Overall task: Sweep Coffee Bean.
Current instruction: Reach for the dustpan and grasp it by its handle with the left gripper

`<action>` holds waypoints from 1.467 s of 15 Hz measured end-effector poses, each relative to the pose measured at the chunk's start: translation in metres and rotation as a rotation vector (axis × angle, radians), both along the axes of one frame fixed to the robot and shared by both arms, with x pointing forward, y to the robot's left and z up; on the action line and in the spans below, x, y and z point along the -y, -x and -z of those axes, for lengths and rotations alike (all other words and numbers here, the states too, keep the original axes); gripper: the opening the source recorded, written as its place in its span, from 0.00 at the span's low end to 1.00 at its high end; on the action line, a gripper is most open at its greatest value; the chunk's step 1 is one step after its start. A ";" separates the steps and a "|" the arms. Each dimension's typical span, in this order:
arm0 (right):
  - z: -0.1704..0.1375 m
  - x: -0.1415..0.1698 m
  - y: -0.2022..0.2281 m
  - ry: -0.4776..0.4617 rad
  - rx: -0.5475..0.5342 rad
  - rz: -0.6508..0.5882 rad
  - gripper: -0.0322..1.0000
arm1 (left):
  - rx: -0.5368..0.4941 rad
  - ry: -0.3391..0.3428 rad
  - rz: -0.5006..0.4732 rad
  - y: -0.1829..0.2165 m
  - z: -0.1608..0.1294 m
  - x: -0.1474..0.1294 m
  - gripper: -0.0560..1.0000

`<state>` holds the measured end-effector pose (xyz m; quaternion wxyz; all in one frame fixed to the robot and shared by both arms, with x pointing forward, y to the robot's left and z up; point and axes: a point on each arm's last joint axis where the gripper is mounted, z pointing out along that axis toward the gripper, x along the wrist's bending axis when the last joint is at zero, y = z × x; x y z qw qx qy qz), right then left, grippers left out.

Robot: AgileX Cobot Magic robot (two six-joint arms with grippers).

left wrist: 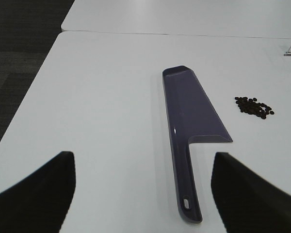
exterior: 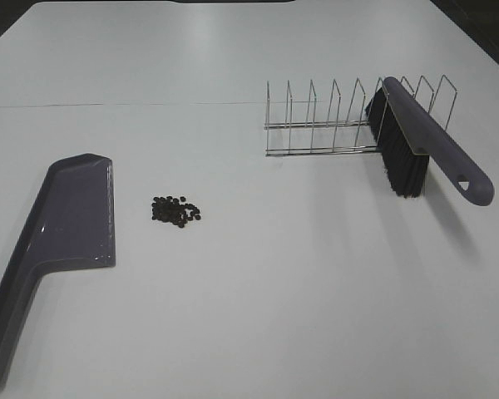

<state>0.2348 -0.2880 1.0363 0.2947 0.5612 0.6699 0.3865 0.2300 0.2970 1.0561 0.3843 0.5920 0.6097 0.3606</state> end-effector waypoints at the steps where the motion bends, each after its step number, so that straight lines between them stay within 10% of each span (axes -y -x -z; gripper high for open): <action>1: 0.000 0.000 0.000 0.000 0.000 0.000 0.76 | 0.000 0.000 0.000 0.000 0.000 0.000 0.72; 8: 0.000 0.000 0.000 0.000 0.000 0.000 0.76 | 0.000 0.007 0.005 0.000 0.000 0.001 0.98; 22: 0.000 0.000 0.000 0.001 0.000 0.001 0.76 | 0.001 0.036 0.025 0.000 0.000 0.004 0.99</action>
